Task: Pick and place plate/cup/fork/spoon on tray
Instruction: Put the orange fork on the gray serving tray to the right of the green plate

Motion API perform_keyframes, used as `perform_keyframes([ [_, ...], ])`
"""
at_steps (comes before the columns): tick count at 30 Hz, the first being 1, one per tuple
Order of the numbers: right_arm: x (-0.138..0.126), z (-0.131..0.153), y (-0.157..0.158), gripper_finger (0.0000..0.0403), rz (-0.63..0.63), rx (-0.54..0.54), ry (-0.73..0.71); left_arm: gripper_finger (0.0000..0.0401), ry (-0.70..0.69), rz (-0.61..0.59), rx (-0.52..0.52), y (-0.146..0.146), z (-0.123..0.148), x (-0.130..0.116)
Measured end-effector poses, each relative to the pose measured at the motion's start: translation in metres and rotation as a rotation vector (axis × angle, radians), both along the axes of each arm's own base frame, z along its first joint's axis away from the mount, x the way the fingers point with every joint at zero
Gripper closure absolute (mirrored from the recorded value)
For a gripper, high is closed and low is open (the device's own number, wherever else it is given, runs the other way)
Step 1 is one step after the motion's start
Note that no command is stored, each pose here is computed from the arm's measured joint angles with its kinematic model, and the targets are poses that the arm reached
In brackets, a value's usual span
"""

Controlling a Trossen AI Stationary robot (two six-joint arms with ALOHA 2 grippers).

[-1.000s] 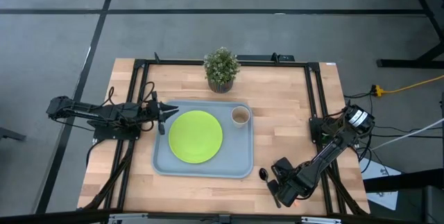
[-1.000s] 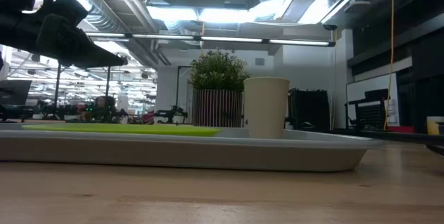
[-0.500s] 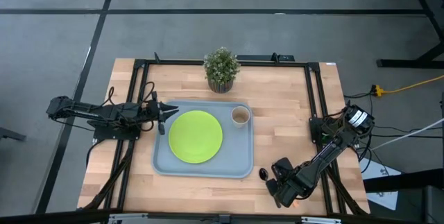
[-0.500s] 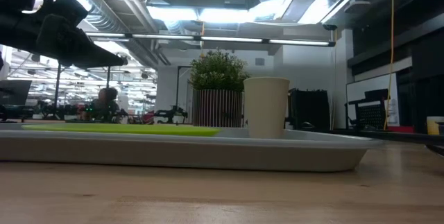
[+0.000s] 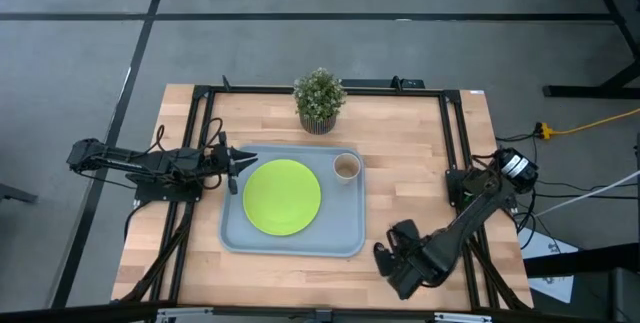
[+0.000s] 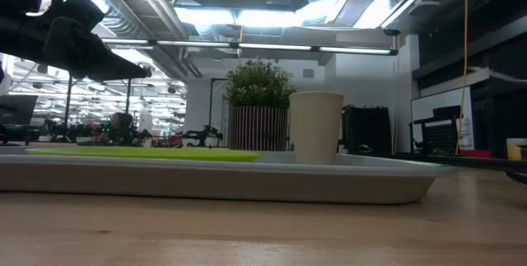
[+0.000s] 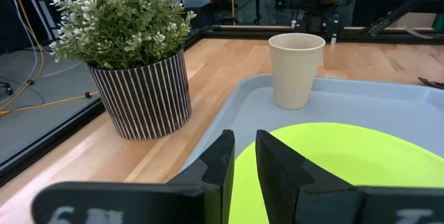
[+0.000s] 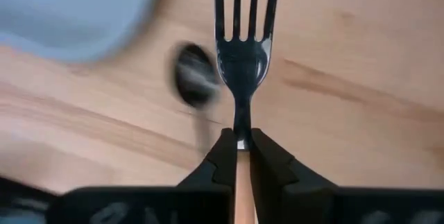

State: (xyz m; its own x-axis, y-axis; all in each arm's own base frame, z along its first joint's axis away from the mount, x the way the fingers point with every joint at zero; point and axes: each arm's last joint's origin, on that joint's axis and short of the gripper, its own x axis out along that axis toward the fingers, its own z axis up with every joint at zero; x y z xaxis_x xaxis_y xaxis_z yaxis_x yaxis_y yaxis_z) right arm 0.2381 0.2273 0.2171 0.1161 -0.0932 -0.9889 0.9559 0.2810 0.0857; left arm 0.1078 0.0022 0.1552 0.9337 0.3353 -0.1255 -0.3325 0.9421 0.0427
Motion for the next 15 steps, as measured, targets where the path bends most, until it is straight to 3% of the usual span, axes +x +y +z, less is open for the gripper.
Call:
perform_keyframes([
  [5, 0.024, 0.001, -0.021, 0.0383, -0.089, 0.024, -0.04, 0.0348, 0.0, 0.0, 0.0, 0.0, 0.0, 0.0],
  [15, 0.071, 0.0, -0.062, 0.0383, -0.119, 0.012, -0.203, 0.0348, 0.0, 0.0, 0.0, 0.0, 0.0, 0.0],
])
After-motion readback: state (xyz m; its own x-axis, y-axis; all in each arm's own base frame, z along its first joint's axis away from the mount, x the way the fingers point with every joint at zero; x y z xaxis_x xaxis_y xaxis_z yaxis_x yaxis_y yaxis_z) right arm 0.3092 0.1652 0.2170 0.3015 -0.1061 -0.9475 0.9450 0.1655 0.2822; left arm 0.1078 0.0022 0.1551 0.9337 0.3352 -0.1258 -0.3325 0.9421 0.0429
